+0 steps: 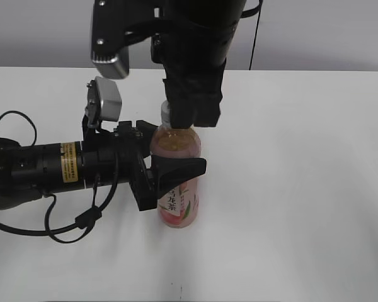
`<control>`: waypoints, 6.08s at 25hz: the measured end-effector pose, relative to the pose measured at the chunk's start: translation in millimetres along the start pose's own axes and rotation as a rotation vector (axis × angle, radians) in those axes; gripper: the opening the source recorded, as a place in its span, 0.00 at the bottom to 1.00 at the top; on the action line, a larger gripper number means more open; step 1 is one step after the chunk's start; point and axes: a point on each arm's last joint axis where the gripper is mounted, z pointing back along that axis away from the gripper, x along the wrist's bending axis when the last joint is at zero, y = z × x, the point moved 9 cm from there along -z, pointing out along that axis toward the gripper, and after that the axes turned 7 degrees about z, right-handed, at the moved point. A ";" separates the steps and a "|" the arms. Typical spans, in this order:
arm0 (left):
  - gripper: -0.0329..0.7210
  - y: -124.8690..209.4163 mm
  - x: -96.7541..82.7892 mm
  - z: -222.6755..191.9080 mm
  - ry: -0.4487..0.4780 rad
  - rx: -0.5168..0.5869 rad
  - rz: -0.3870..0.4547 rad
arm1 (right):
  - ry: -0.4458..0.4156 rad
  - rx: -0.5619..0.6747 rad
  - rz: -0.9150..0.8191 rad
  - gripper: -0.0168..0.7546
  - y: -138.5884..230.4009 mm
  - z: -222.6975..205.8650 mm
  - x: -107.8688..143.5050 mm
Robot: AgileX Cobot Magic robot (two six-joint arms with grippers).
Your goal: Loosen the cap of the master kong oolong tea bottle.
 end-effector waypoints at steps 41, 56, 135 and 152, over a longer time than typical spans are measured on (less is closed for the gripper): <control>0.64 0.1 -3.0 -0.6 0.014 0.000 0.010 | 0.097 0.093 1.340 0.38 9.9 34.7 -13.3; 0.64 0.0 -2.8 -0.6 0.013 0.000 0.011 | -0.113 0.145 0.002 0.38 163.9 -19.7 -9.2; 0.82 -126.8 -60.0 55.0 -0.110 -0.073 -0.089 | 0.417 -0.310 -1.050 0.76 197.5 89.6 247.9; 0.81 -79.3 45.9 153.8 -1.009 0.103 0.395 | 0.418 -0.308 -1.052 0.76 198.0 89.6 247.9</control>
